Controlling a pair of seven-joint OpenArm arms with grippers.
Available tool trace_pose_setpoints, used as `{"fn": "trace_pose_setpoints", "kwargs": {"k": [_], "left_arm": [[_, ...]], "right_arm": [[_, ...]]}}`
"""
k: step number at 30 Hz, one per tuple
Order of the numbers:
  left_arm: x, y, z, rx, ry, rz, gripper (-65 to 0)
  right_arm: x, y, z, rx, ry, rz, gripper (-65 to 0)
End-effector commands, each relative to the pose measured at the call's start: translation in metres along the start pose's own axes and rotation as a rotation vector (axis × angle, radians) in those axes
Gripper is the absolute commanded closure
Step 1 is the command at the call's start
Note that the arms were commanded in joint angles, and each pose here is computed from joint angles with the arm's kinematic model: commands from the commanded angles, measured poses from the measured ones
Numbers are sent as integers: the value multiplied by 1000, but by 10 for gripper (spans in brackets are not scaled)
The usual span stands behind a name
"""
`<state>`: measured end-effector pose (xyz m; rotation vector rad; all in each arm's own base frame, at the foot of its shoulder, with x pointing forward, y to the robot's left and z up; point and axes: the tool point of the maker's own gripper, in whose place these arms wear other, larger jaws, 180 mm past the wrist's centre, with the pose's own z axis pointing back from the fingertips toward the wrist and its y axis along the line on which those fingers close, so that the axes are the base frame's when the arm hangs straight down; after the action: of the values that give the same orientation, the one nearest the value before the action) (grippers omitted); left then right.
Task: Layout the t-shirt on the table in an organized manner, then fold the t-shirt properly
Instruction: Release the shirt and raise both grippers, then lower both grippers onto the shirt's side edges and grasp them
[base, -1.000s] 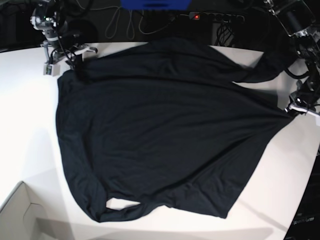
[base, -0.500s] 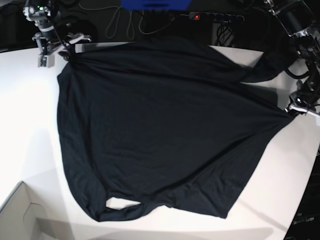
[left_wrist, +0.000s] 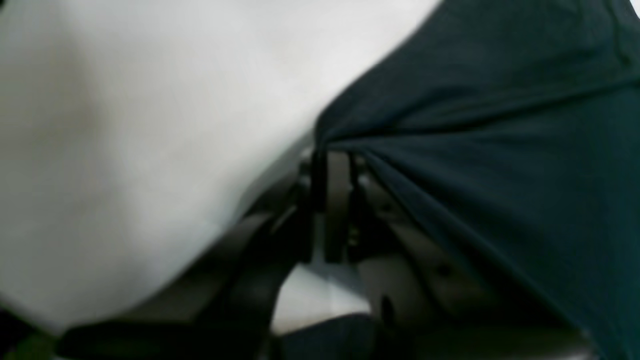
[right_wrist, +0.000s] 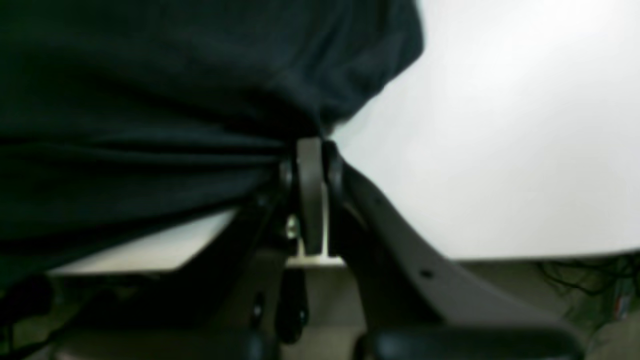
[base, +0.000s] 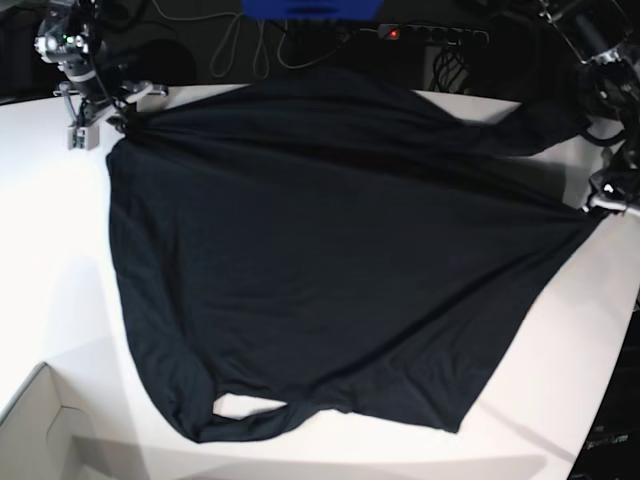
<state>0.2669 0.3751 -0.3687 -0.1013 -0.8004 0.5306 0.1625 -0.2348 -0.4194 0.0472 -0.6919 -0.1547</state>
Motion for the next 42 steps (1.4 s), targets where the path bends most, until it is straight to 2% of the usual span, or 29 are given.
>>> {"fn": "trace_pose_setpoints", "kwargs": {"k": [1, 7, 11, 20, 28, 42], "left_arm": [[20, 2, 6, 2, -57, -13, -1], [4, 15, 11, 30, -22, -11, -1], [-2, 29, 16, 58, -16, 8, -1], [-27, 68, 15, 115, 24, 152, -3], [-37, 63, 13, 107, 33, 167, -4], [-45, 55, 9, 89, 47, 186, -10]], "right_arm": [[11, -4, 1, -4, -38, 10, 0], [31, -6, -11, -1, -71, 17, 0], [44, -9, -19, -2, -48, 30, 0], [84, -17, -26, -15, -85, 71, 0], [106, -37, -38, -42, -94, 80, 0], [104, -32, -40, -30, -70, 71, 0]]}}
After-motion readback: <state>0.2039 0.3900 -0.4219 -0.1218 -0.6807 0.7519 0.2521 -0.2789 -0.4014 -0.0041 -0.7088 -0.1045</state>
